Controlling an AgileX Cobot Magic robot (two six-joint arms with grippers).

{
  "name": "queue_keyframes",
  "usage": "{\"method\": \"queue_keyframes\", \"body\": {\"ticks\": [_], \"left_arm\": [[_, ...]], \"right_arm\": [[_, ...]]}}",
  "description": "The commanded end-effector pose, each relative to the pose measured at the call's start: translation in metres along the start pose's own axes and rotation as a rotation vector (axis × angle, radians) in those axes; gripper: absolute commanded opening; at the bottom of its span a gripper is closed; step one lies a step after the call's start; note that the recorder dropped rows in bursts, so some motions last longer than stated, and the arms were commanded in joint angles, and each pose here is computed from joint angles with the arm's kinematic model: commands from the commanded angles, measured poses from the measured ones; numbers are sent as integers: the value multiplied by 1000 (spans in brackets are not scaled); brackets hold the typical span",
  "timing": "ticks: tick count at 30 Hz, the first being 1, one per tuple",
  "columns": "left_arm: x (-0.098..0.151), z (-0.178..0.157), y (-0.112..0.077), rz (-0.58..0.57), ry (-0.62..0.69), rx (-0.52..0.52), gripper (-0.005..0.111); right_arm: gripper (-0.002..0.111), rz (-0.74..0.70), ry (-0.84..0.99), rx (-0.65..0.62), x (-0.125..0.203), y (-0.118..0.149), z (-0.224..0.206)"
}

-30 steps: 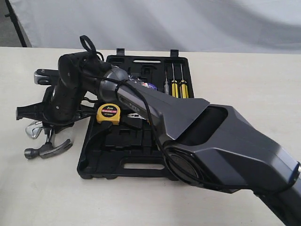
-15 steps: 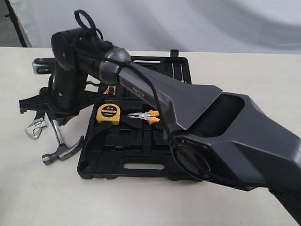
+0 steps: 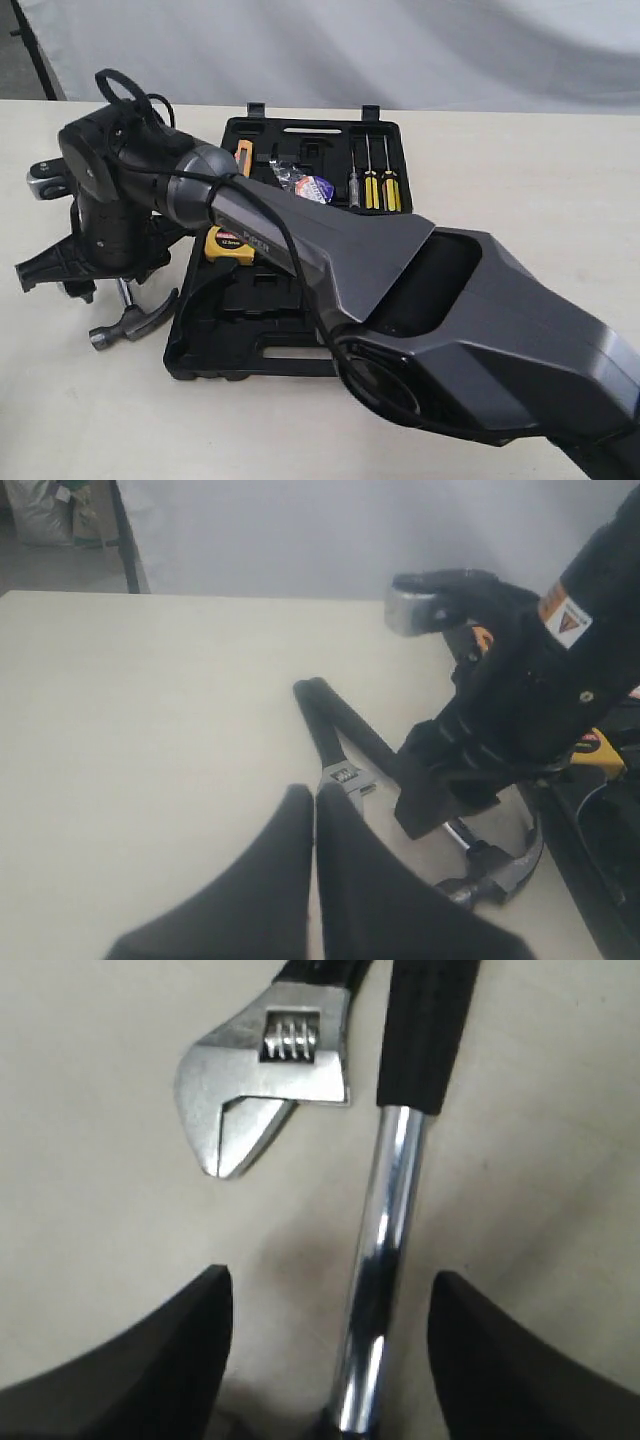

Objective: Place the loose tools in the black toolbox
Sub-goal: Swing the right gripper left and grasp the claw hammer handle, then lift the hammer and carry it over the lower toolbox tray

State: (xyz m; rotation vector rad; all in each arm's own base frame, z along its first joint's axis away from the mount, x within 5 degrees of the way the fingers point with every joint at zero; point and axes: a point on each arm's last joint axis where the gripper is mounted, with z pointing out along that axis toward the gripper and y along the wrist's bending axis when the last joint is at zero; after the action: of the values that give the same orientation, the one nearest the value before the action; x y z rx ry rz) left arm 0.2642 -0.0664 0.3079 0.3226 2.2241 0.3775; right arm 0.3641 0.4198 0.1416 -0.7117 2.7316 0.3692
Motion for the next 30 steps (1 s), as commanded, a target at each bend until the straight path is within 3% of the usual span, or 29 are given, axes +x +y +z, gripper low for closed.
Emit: {"method": "queue_keyframes", "body": {"ticks": [1,5,6,14,19,24,30], "left_arm": [[2,-1,0,-22,-7,14,1],[2,-1,0,-22,-7,14,1],[2,-1,0,-22,-7,14,1],[2,-1,0,-22,-7,14,1],[2,-1,0,-22,-7,14,1],[2,-1,0,-22,-7,14,1],[2,-1,0,-22,-7,14,1]], "right_arm": [[46,-28,36,63,7,-8,20],[2,-23,28,66,4,-8,12],[0,-17,8,60,1,-8,4],[0,223,-160,27,-31,-13,-81],[0,216,-233,-15,-38,-11,-129],[0,268,-169,-4,-28,-17,-138],[0,293,-35,178,9,-40,-134]]}}
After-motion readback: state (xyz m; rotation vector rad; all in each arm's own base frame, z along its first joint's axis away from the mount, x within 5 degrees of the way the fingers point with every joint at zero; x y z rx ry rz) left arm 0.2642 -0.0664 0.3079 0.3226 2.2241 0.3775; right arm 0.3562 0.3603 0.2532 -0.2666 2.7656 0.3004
